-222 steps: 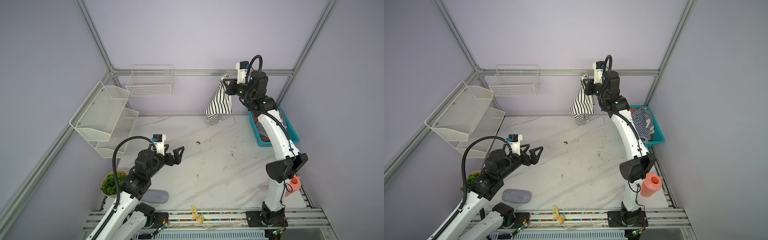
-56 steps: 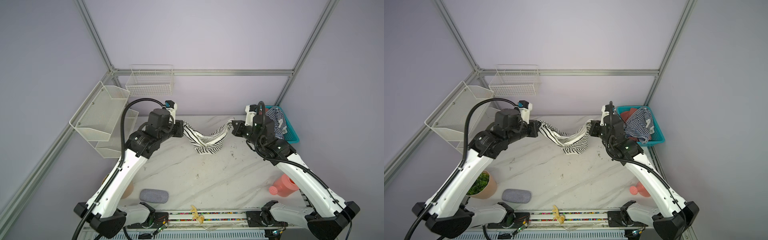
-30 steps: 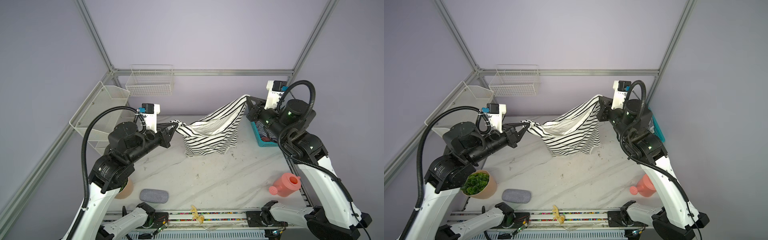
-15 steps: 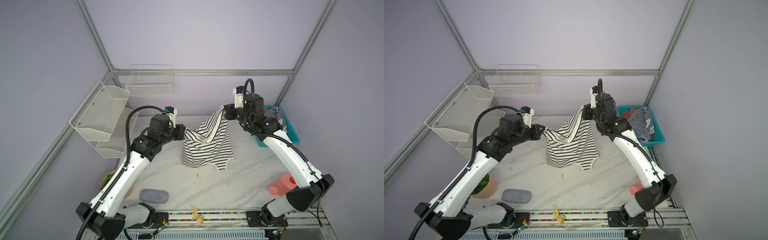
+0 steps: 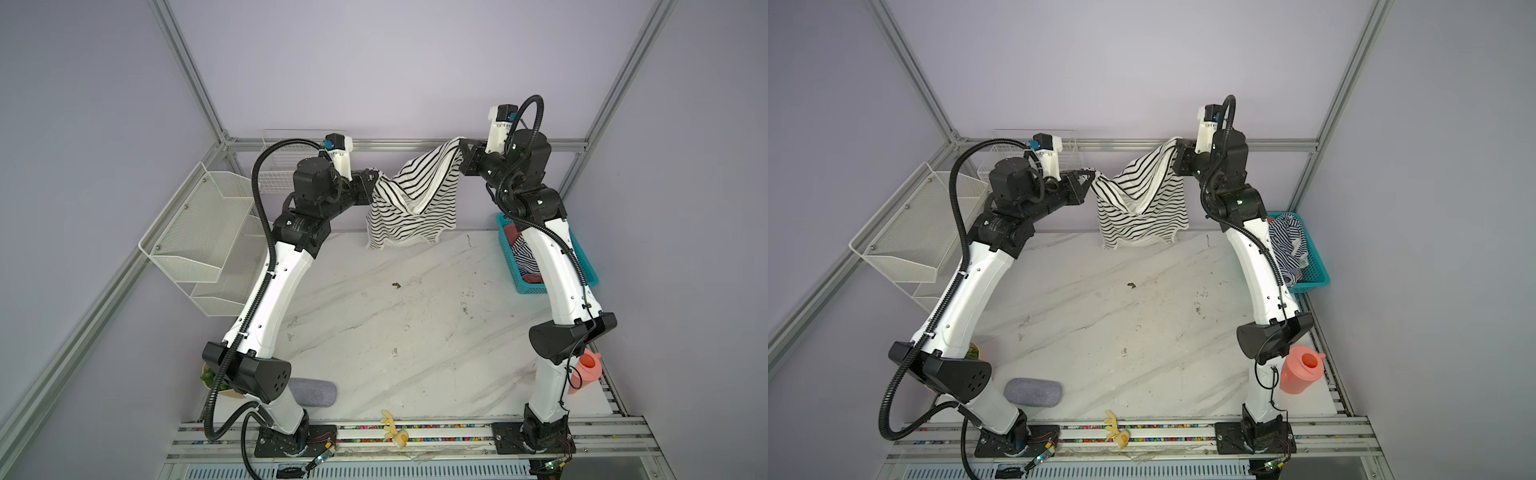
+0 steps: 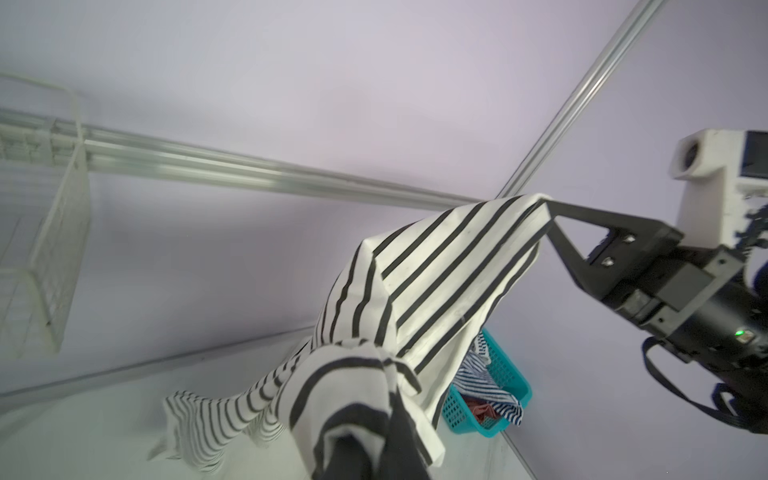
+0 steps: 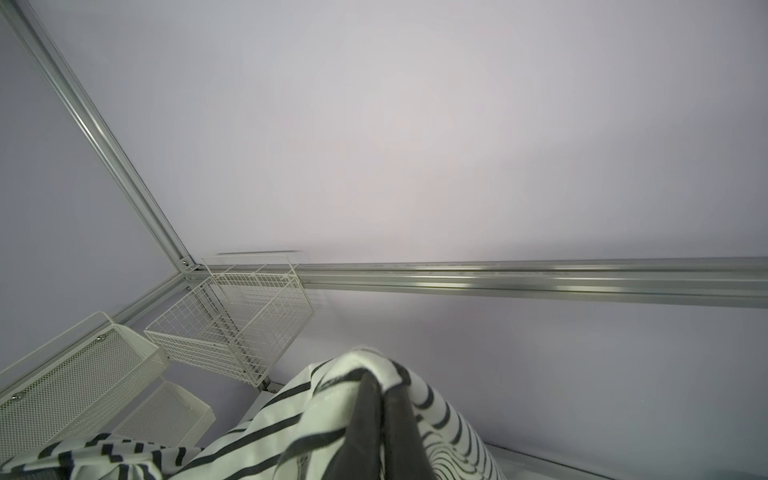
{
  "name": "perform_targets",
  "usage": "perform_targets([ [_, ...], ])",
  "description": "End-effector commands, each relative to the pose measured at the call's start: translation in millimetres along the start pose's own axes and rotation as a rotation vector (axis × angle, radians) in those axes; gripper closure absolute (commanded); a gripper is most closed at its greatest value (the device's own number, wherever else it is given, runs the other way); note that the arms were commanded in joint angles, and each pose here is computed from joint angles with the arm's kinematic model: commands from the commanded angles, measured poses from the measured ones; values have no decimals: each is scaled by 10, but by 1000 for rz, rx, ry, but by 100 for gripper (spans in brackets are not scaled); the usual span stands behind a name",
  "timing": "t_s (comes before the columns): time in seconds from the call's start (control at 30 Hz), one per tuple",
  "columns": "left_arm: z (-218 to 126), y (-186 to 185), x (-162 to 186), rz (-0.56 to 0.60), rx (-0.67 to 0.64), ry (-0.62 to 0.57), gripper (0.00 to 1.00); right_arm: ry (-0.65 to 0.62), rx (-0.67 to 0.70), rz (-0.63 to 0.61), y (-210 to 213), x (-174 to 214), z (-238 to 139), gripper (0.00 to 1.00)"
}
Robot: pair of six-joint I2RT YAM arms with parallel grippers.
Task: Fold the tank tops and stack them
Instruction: 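Lay the top flat on the table, drawing both grippers toward the robot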
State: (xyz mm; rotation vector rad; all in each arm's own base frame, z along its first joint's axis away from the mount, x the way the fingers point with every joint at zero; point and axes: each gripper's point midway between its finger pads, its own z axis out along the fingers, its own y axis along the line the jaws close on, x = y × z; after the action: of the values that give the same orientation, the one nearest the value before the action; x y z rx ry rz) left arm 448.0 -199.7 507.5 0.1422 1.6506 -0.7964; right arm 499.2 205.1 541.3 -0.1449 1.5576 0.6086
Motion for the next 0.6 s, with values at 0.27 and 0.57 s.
perform_targets([
  [0.27,-624,530,2177,-137,-67,210,100,334,-72,166,-113,2061,-1014,100],
  [0.57,-1644,868,3515,-312,-298,423,100,746,44,314,-116,3663,-1846,100],
])
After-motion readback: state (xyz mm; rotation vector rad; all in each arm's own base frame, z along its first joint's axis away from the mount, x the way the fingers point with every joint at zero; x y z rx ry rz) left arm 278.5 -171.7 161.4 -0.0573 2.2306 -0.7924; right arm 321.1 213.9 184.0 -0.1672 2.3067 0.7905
